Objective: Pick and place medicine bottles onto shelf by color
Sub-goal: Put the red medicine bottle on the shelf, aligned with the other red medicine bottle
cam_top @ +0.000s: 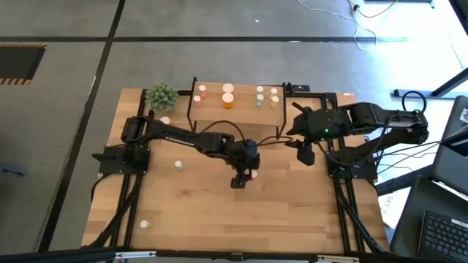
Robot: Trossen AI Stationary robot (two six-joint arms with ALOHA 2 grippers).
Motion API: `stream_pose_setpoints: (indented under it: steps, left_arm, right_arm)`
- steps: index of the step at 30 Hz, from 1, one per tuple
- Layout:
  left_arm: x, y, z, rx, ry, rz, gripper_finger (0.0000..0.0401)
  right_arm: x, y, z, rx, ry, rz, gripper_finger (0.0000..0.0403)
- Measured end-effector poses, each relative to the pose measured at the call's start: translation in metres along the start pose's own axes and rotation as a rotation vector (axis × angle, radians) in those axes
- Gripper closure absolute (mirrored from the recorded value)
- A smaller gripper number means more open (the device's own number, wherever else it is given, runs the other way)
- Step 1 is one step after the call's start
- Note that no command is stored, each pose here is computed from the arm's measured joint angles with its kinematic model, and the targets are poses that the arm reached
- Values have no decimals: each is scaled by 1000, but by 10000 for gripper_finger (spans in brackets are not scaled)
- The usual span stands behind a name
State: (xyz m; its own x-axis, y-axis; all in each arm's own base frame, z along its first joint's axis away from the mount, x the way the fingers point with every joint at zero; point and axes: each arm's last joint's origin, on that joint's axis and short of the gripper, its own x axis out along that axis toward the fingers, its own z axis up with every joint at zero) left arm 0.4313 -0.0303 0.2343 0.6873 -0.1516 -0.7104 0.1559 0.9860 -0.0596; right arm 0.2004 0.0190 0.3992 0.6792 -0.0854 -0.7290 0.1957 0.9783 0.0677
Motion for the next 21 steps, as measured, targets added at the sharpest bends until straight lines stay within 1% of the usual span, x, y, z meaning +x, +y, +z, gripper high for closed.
stream_pose_setpoints:
  steps: [2,6,8,11,13,15,17,21]
  left_arm:
    - [0,3,0,4,4,25,157]
    - [-1,9,-1,-26,4,37,157]
    - [-1,8,0,-29,2,41,157]
    - [6,9,-1,-31,-8,52,157]
    - [9,7,-4,-30,12,47,157]
    - [16,7,-3,-22,-7,60,157]
    - [18,7,-8,-23,30,79,157]
    - [19,5,-6,-19,7,78,157]
  right_arm:
    - [0,0,0,0,0,0,215]
    - [0,0,0,0,0,-1,215]
    - [0,0,0,0,0,-1,215]
    - [0,0,0,1,-1,-2,215]
    - [0,0,0,1,-1,-2,215]
    - [0,0,0,1,-1,-1,215]
    - [0,0,0,1,0,-1,215]
    - [0,0,0,2,-1,0,215]
